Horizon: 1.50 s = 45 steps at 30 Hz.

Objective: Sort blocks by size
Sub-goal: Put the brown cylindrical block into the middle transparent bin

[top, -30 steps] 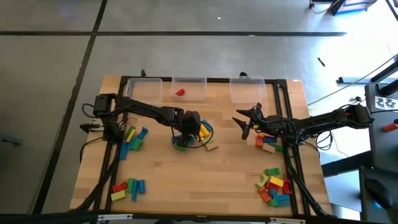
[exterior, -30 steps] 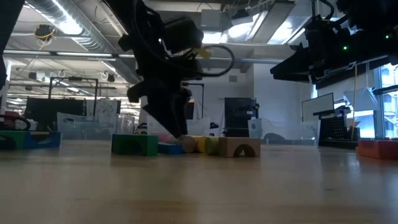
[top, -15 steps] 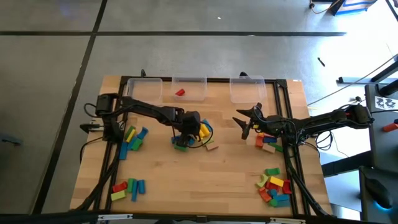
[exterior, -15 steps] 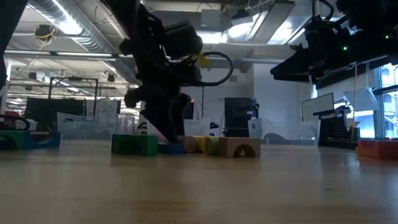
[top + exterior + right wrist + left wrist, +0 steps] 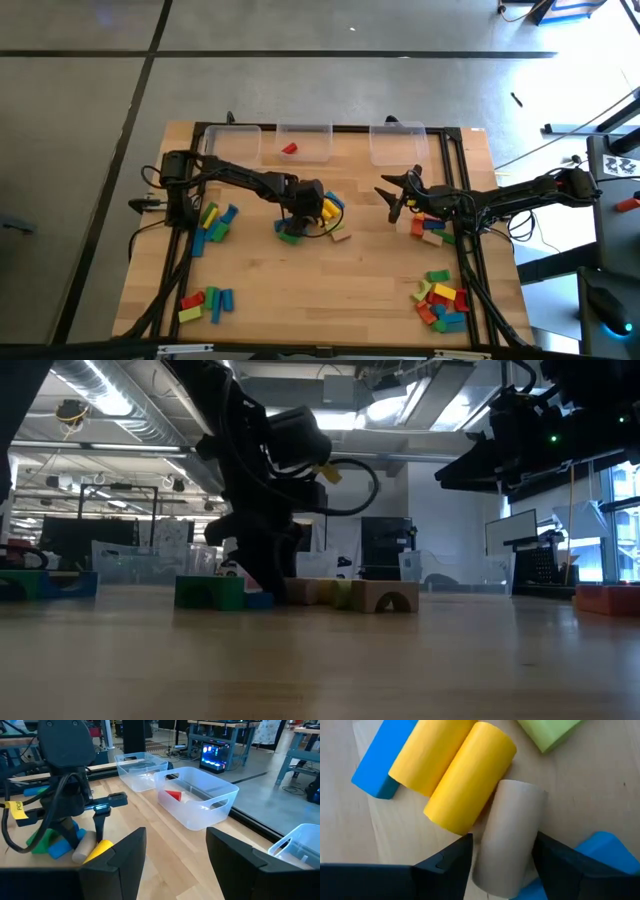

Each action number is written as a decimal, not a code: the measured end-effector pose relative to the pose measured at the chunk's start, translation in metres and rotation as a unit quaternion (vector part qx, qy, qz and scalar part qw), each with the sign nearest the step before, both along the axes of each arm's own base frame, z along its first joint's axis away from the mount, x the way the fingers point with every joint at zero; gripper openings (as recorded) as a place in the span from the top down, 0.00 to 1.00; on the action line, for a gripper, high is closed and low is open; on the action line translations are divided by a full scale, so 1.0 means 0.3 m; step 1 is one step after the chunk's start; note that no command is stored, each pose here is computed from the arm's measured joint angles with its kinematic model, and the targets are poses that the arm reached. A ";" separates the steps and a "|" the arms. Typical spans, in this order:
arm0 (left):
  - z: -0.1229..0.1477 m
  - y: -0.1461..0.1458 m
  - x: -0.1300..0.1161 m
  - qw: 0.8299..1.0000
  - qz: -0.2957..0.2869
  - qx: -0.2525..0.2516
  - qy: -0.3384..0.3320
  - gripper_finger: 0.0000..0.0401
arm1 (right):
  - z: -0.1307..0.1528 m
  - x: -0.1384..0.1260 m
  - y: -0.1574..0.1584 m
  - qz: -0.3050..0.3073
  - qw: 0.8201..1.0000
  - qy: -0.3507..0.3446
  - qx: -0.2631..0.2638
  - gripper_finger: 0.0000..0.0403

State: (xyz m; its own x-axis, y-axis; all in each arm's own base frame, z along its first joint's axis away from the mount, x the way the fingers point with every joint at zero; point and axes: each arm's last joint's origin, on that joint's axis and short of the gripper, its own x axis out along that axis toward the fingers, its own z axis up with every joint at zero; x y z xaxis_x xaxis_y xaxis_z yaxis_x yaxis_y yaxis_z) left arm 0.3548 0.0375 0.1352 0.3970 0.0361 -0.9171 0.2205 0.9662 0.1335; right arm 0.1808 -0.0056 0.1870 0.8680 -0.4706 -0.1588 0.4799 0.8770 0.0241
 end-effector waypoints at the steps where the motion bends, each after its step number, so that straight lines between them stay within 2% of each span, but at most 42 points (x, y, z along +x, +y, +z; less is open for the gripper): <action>1: 0.000 0.000 0.000 1.000 0.000 0.000 0.000 0.57 | 0.000 0.000 0.000 -0.001 1.000 0.000 0.000 0.48; 6: -0.001 0.000 -0.001 1.000 0.001 0.000 0.002 0.68 | 0.000 0.000 0.000 -0.001 1.000 0.000 0.000 0.48; 11: 0.017 -0.001 -0.007 1.000 0.005 0.004 0.000 0.69 | -0.002 0.000 0.000 -0.001 1.000 0.003 0.000 0.48; 14: 0.066 -0.001 -0.015 1.000 0.017 0.000 -0.005 0.69 | -0.003 -0.001 0.000 0.000 1.000 0.006 0.000 0.48; 18: 0.182 0.003 -0.049 0.999 0.030 0.005 -0.020 0.68 | -0.003 0.000 0.000 0.003 1.000 0.005 0.000 0.48; 22: 0.320 0.055 -0.085 0.993 0.045 0.030 -0.103 0.67 | -0.003 0.000 0.001 0.004 1.000 0.004 0.001 0.48; 26: 0.417 0.182 -0.110 0.965 0.125 0.059 -0.221 0.67 | -0.003 0.000 0.001 0.003 1.000 0.001 0.009 0.48; 29: 0.422 0.287 -0.136 0.946 0.189 0.075 -0.252 0.67 | -0.005 -0.001 0.001 0.002 1.000 0.002 0.011 0.48; 32: 0.397 0.376 -0.152 0.935 0.231 0.082 -0.255 0.66 | -0.003 -0.001 -0.001 -0.005 1.000 0.000 0.010 0.48; 37: 0.328 0.459 -0.160 0.935 0.259 0.086 -0.226 0.66 | -0.005 -0.002 -0.002 -0.011 1.000 0.001 0.010 0.48; 45: 0.250 0.511 -0.155 0.936 0.281 0.078 -0.197 0.66 | -0.011 -0.003 -0.002 -0.012 1.000 0.008 0.014 0.48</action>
State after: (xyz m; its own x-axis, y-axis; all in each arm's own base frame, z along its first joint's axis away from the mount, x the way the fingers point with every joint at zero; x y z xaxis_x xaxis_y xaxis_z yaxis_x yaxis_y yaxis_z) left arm 0.3083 0.1908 0.2101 0.5811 0.4625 -0.6697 -0.4135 0.8765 0.2465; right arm 0.1799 -0.0061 0.1838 0.8534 -0.4867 -0.1868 0.5018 0.8640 0.0413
